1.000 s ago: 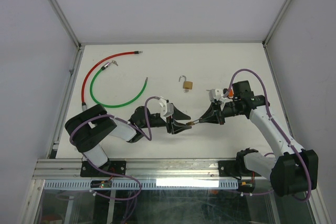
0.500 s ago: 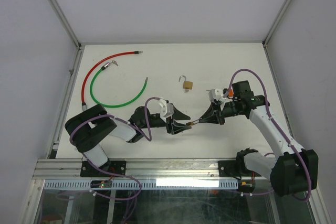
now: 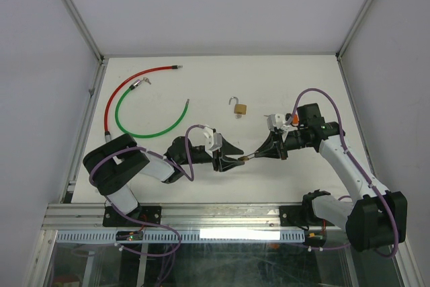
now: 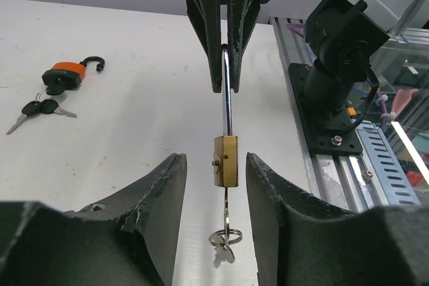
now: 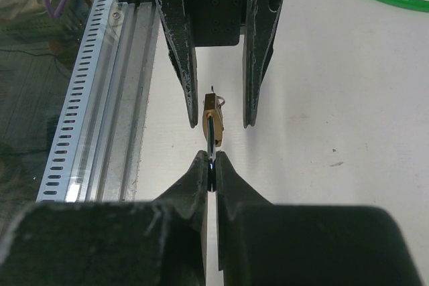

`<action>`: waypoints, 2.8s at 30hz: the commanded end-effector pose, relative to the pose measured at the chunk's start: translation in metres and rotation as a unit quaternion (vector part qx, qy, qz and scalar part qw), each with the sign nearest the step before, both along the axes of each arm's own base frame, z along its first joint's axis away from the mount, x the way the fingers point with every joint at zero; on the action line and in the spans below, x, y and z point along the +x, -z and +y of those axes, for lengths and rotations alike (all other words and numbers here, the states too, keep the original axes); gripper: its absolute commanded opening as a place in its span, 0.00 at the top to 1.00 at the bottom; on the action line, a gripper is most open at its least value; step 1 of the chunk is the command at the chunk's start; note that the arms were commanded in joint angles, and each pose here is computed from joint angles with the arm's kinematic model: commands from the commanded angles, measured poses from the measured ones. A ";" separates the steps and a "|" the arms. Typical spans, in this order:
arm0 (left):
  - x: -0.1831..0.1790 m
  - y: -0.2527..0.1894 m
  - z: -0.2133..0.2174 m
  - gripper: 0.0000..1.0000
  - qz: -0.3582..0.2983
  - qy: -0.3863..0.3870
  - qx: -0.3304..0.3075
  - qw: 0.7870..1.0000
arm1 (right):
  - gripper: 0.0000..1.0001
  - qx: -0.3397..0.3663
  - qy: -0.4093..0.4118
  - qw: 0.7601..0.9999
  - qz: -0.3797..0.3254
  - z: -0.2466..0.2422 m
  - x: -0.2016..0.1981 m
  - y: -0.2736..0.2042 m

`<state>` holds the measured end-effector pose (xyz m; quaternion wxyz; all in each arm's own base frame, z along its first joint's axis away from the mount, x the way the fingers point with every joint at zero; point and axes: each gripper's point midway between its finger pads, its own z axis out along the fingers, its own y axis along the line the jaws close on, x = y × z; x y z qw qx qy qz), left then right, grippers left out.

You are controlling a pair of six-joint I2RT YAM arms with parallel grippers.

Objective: Lock with the key
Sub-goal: Lock the lock.

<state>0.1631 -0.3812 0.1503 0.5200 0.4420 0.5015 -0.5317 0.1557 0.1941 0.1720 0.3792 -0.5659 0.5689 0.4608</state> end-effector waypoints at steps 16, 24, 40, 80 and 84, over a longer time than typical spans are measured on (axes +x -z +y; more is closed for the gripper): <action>-0.007 -0.021 -0.006 1.00 -0.030 0.022 -0.017 0.999 | 1.00 0.024 -0.015 0.999 -0.023 0.006 0.002 -0.011; -0.016 -0.019 -0.004 1.00 -0.046 0.046 -0.011 0.998 | 1.00 0.020 -0.023 0.999 -0.030 0.007 0.000 -0.005; -0.024 -0.044 0.001 1.00 -0.064 0.059 -0.055 0.995 | 1.00 0.025 -0.070 0.997 -0.016 0.018 -0.018 0.009; 0.030 0.036 0.033 1.00 -0.113 -0.099 0.019 0.988 | 1.00 -0.204 -0.134 0.967 0.071 0.073 -0.036 0.107; 0.035 0.043 0.039 1.00 -0.111 -0.112 0.032 0.987 | 1.00 -0.225 -0.141 0.960 0.085 0.078 -0.040 0.113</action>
